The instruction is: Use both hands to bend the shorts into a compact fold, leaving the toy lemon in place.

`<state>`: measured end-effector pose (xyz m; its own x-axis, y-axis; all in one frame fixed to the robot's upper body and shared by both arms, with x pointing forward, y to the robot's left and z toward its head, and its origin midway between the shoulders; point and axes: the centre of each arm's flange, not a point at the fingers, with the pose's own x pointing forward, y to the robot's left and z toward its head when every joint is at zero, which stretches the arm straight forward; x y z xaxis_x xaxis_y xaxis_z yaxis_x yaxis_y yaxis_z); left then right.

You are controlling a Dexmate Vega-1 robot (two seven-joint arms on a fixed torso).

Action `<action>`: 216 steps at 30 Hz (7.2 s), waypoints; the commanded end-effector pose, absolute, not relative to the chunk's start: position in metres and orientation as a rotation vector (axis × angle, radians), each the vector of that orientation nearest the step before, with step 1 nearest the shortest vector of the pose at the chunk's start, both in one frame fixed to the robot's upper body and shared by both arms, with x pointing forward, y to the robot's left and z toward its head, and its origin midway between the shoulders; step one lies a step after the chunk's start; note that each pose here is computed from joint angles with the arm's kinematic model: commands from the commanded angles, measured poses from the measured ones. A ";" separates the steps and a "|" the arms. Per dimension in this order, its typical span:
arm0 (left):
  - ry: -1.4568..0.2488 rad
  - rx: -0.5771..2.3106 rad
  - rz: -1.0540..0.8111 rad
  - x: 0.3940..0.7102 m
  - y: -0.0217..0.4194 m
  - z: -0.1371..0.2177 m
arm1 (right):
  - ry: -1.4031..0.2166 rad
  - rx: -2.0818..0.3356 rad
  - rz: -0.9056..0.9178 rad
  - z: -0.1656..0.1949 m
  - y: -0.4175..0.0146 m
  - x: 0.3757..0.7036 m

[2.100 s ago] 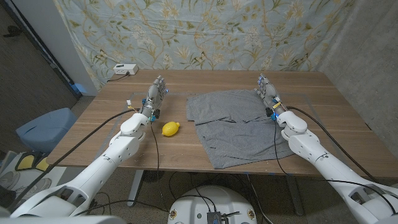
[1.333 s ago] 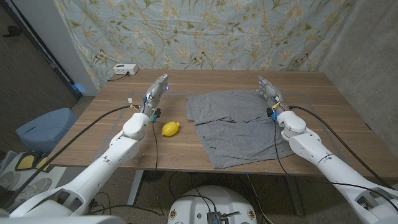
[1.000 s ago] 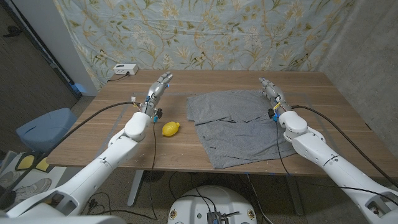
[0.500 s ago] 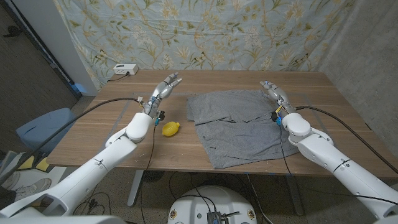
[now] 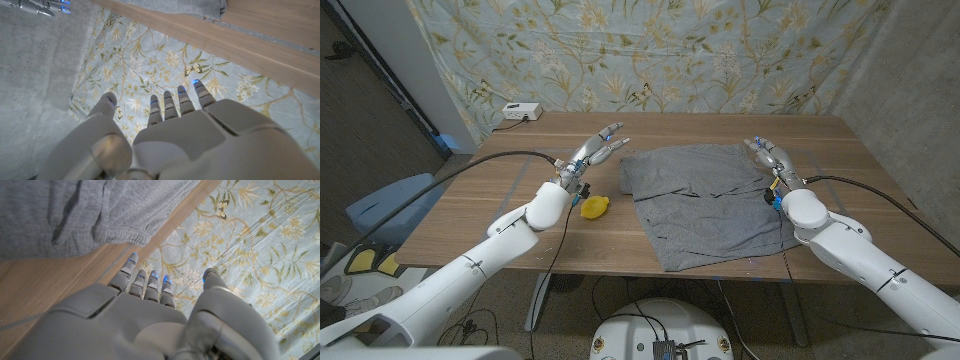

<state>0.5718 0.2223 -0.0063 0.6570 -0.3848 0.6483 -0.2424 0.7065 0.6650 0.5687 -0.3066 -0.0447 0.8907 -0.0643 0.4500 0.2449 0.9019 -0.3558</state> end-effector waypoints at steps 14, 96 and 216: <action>-0.926 1.056 -0.176 0.550 0.200 -0.009 | -0.352 -0.567 -0.296 -0.069 -0.309 0.520; -0.942 1.454 -0.525 0.509 0.132 -0.051 | 0.234 -0.986 -0.602 -0.162 -0.332 0.447; -1.149 1.434 0.005 0.485 0.132 -0.064 | -0.304 -1.049 -0.859 -0.102 -0.303 0.476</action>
